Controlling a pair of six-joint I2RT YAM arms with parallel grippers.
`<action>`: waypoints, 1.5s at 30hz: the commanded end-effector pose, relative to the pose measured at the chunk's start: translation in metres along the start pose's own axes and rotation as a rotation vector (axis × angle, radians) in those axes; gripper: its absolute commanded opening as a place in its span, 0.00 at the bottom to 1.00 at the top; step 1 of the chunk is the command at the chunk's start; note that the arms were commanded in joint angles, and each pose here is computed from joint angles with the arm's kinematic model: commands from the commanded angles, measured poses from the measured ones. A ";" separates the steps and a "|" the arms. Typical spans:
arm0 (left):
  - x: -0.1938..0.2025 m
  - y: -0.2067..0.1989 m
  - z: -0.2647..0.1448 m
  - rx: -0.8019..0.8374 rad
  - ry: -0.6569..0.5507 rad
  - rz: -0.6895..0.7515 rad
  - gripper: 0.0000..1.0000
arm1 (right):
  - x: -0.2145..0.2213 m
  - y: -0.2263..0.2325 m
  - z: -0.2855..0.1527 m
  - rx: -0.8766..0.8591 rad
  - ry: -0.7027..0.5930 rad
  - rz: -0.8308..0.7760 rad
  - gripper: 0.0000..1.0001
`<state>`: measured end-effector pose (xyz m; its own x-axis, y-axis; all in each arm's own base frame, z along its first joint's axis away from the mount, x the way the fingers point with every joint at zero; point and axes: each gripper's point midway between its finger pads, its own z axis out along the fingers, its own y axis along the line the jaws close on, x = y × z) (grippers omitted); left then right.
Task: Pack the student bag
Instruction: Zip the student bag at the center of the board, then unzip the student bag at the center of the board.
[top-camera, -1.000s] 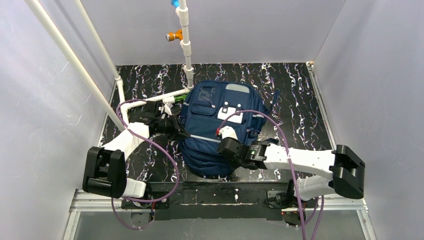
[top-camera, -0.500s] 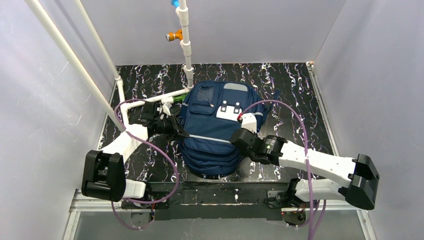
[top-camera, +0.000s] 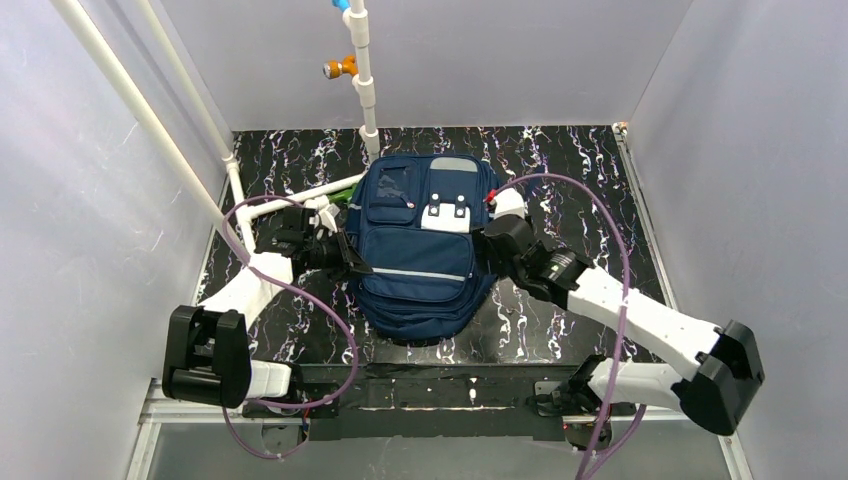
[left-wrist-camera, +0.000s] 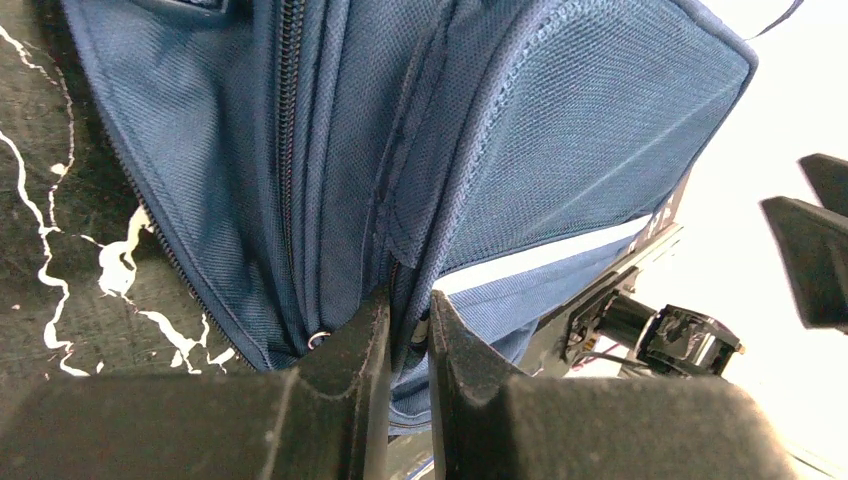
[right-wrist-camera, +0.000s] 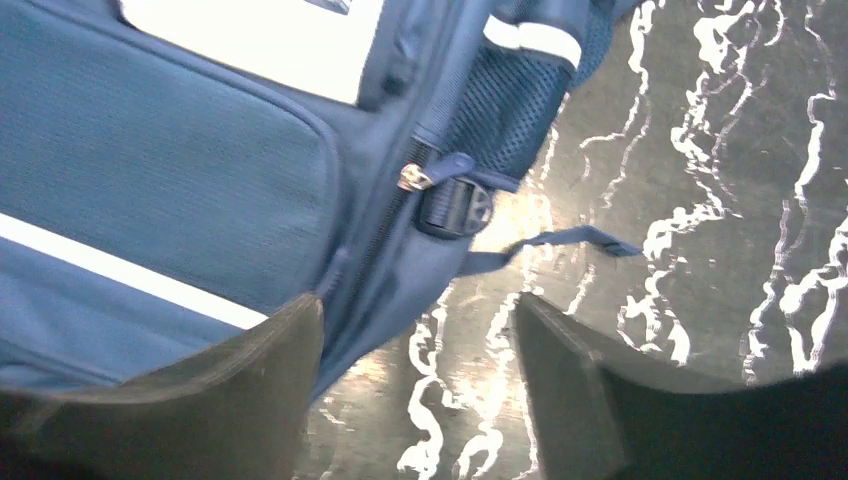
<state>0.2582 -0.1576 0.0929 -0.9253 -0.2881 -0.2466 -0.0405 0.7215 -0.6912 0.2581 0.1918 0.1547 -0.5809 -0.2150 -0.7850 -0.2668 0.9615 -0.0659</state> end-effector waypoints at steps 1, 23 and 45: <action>0.023 -0.006 0.008 0.006 0.080 0.035 0.00 | -0.044 0.016 -0.020 -0.120 -0.147 0.120 0.88; 0.059 -0.054 0.098 -0.045 0.284 0.154 0.00 | 0.096 -0.045 0.045 -0.027 0.112 0.687 0.73; -0.009 -0.104 0.030 0.187 0.050 0.120 0.58 | -0.116 0.044 0.067 -0.324 -0.011 -0.060 0.80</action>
<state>0.2502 -0.2631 0.1052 -0.9668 -0.0457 -0.2513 0.1451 0.7116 -0.6874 0.3538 0.2293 0.1994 -0.6159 -0.0713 -0.7846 -0.3510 0.9164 0.1922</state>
